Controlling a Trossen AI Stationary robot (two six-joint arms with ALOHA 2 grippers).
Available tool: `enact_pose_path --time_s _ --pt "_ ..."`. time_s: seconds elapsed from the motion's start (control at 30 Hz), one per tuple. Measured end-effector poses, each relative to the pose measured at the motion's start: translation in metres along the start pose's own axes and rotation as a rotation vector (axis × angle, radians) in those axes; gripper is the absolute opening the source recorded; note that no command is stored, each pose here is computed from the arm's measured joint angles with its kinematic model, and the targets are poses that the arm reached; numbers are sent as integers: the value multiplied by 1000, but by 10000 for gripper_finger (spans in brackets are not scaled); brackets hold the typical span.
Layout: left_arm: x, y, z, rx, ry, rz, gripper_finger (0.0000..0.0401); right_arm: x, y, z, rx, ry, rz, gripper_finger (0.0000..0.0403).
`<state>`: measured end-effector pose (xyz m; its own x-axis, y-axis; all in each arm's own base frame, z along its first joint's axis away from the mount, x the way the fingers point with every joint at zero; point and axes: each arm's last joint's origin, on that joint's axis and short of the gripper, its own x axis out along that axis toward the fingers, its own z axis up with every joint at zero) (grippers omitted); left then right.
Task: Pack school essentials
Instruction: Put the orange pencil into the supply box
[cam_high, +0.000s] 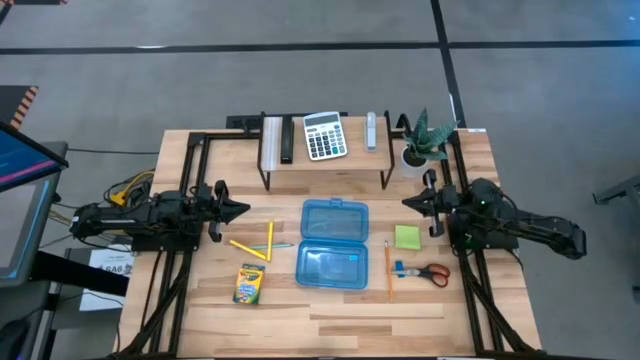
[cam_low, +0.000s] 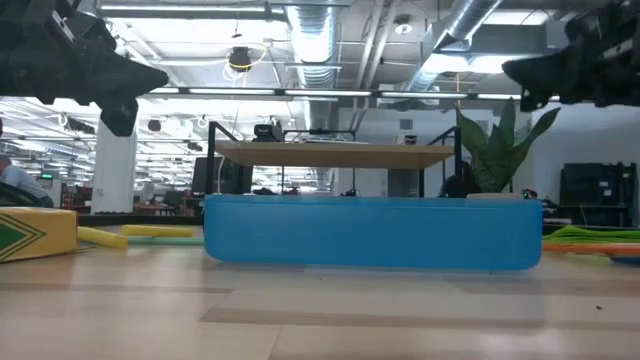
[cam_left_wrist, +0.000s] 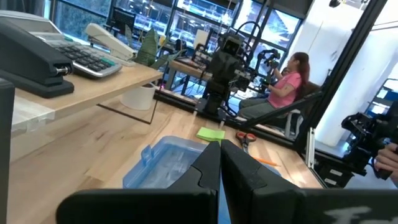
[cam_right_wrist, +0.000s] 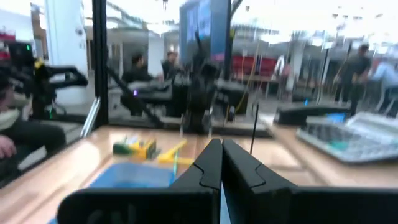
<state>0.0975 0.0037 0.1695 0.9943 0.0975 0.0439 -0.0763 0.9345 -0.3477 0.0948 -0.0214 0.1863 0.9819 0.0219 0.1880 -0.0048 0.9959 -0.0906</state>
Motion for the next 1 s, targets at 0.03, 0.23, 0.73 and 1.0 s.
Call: enact_pose_path --time_s 0.03,0.23,0.73,1.0 --pt "0 0 0 -5 0 0 0 0 0 3 -9 -27 -4 27" --pt "0 0 0 -11 2 -5 0 -1 -2 16 34 -162 -69 27" --pt "0 0 0 9 1 0 0 -4 -2 51 54 -179 -70 29" --pt "0 0 0 24 0 0 0 -4 -2 52 56 -183 -71 29"
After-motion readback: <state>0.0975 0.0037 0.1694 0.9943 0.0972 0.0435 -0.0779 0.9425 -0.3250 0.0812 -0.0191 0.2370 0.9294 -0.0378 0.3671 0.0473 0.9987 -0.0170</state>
